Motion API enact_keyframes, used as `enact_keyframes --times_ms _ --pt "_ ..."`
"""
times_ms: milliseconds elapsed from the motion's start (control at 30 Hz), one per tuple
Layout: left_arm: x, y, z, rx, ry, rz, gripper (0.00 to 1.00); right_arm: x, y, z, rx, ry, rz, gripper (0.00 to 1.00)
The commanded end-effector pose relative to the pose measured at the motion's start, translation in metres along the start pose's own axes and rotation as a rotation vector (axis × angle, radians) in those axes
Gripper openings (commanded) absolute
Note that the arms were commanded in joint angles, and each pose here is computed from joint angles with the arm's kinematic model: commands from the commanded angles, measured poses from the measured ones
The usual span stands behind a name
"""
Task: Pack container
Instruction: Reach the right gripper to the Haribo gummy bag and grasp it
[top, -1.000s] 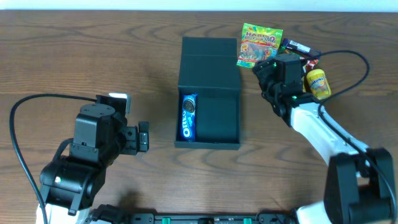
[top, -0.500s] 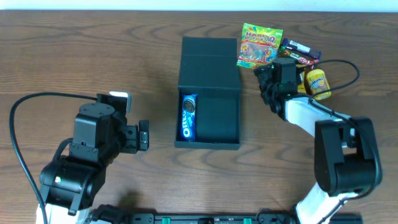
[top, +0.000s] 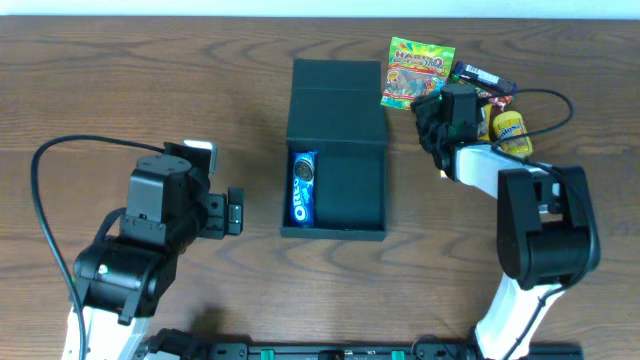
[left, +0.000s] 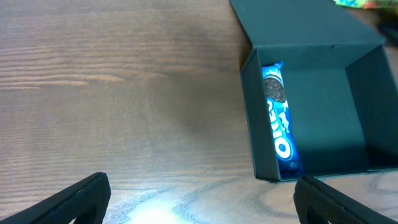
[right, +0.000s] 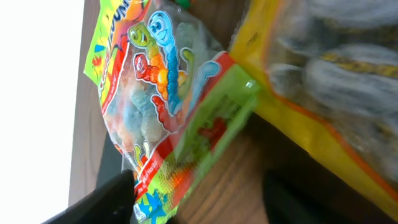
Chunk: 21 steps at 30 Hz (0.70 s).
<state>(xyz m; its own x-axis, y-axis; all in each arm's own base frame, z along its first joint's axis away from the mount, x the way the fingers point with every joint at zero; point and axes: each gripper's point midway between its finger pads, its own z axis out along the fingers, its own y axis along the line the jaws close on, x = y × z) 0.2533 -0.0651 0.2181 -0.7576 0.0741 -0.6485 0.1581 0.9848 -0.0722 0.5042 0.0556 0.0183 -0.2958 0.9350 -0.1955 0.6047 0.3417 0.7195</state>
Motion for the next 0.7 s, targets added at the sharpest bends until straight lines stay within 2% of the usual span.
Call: enact_keyframes --times_ms 0,100,267,400,667 --pt "-0.007 0.001 -0.003 -0.005 -0.015 0.007 0.95 -0.009 -0.013 0.009 0.038 -0.008 0.008 0.35" --pt "-0.011 0.0 -0.003 -0.003 -0.029 0.007 0.95 -0.015 -0.005 0.009 0.016 0.002 -0.03 0.03" --pt "-0.013 0.0 -0.003 -0.002 -0.037 0.007 0.95 -0.019 0.025 0.004 -0.051 0.092 -0.14 0.02" --pt "-0.013 0.0 -0.003 -0.002 -0.037 0.007 0.95 -0.029 0.053 -0.011 -0.054 0.101 -0.208 0.01" --pt "-0.013 0.0 -0.003 -0.002 -0.037 0.007 0.95 -0.021 0.098 -0.054 -0.108 0.168 -0.236 0.01"
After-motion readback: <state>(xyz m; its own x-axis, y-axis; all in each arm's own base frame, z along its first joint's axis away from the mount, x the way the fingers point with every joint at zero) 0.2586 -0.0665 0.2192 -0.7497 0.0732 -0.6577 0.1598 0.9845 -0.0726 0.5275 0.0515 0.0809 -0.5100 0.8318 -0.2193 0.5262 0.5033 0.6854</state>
